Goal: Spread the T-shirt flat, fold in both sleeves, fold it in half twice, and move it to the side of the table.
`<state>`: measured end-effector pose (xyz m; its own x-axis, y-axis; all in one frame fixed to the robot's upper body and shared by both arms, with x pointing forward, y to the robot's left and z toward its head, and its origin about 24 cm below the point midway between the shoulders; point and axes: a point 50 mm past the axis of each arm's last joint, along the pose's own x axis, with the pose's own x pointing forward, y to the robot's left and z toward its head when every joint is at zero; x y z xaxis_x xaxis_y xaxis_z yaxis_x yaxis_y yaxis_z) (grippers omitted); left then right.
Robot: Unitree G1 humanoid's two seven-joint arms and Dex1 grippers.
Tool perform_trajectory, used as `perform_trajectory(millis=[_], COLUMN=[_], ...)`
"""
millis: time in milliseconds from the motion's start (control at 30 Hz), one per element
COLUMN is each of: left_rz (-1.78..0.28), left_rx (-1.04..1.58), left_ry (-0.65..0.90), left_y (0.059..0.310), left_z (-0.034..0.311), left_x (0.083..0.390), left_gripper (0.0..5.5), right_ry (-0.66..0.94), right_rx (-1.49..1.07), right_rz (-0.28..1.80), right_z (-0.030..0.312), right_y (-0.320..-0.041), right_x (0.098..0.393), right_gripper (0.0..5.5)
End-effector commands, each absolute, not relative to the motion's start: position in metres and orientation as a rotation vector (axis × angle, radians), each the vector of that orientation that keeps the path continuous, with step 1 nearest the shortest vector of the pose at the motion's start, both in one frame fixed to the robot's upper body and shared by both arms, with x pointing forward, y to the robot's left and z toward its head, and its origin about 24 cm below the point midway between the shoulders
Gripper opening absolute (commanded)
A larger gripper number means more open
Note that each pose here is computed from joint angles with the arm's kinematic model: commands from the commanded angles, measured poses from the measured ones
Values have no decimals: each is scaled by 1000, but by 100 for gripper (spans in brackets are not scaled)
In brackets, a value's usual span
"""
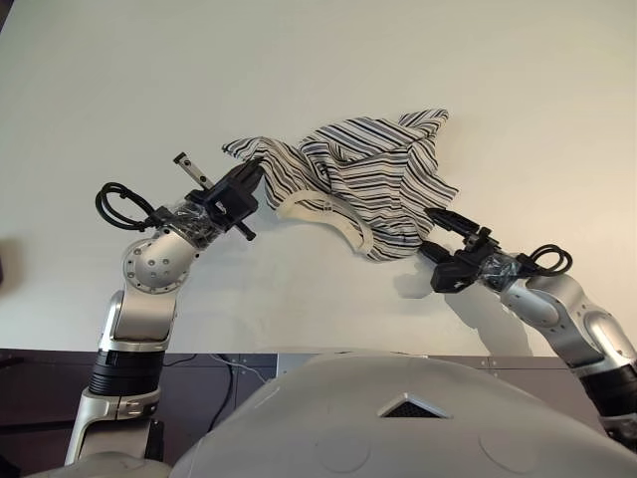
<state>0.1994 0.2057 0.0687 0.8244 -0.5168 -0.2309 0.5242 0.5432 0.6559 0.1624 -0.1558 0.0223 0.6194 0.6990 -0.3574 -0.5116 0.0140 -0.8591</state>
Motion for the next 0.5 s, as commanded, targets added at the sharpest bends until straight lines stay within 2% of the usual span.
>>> perform_trajectory(millis=[33, 200, 500], left_rz=[-608, -583, -590], left_rx=[794, 790, 783], left_ry=[9, 20, 19], left_y=[206, 207, 203], left_z=[68, 66, 62], left_x=[201, 195, 194], left_gripper=[11, 11, 11], right_ry=[-137, -100, -78], right_rx=[-1245, -1207, -1131], right_rz=[968, 1071, 1094], right_z=[12, 20, 15], right_y=[-157, -170, -146], right_x=[162, 142, 150], right_gripper=[336, 336, 336])
